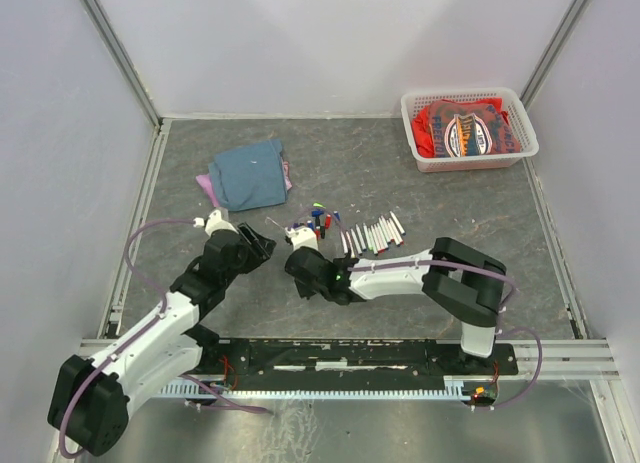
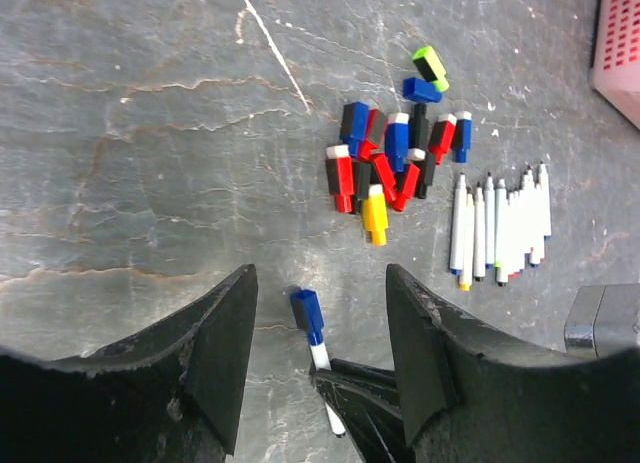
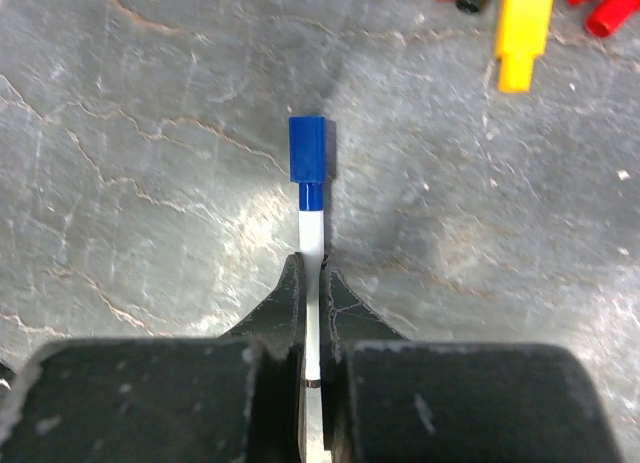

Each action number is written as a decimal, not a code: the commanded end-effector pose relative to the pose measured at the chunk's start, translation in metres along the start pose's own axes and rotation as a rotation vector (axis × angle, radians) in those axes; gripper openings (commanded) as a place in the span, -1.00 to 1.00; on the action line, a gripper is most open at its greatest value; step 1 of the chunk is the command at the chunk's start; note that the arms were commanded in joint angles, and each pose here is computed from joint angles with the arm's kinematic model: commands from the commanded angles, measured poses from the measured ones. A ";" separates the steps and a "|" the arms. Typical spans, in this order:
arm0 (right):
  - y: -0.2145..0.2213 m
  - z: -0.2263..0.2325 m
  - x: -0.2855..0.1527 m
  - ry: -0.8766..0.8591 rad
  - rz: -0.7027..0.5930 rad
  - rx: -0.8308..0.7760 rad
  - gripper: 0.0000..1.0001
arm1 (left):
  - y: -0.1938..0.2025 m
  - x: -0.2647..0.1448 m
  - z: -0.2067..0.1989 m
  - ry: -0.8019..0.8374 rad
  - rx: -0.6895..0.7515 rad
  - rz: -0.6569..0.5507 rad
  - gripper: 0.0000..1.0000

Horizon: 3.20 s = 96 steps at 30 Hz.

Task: Open the pen caps
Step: Pick up the pen from the center of the board, then open the pen cap from the pen.

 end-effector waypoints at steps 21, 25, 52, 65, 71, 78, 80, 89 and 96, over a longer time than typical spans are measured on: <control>-0.028 0.004 -0.044 -0.163 -0.240 0.137 -0.98 | 0.022 0.017 -0.002 0.138 -0.025 0.261 0.25; -0.030 0.006 -0.048 -0.186 -0.253 0.144 -0.98 | 0.025 0.017 -0.001 0.157 -0.041 0.291 0.24; -0.036 0.004 -0.048 -0.311 -0.298 0.225 -0.98 | 0.029 0.014 -0.001 0.231 -0.135 0.369 -0.09; -0.033 0.000 -0.043 -0.329 -0.291 0.248 -0.98 | 0.029 0.012 -0.001 0.252 -0.153 0.386 -0.30; -0.032 0.000 -0.040 -0.333 -0.289 0.254 -0.98 | 0.028 0.011 -0.001 0.257 -0.153 0.384 -0.48; -0.030 -0.001 -0.039 -0.330 -0.287 0.258 -0.98 | 0.029 0.011 0.001 0.258 -0.157 0.386 -0.61; -0.029 -0.001 -0.039 -0.331 -0.288 0.258 -0.98 | 0.029 0.011 0.001 0.260 -0.158 0.387 -0.65; -0.029 -0.002 -0.039 -0.336 -0.293 0.257 -0.97 | 0.030 0.009 -0.001 0.278 -0.162 0.393 -0.94; -0.029 -0.001 -0.038 -0.335 -0.289 0.252 -0.48 | 0.028 0.007 -0.006 0.306 -0.175 0.394 -0.94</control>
Point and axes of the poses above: each gripper's point midway between its finger pads, its own x axis out along the fingers, its own z axis along the line the jaws close on, y = z × x, the point moved 8 cm from there along -x, back along the fingers, and after that the axes turned 14 degrees about -x, right-handed, at the moved point
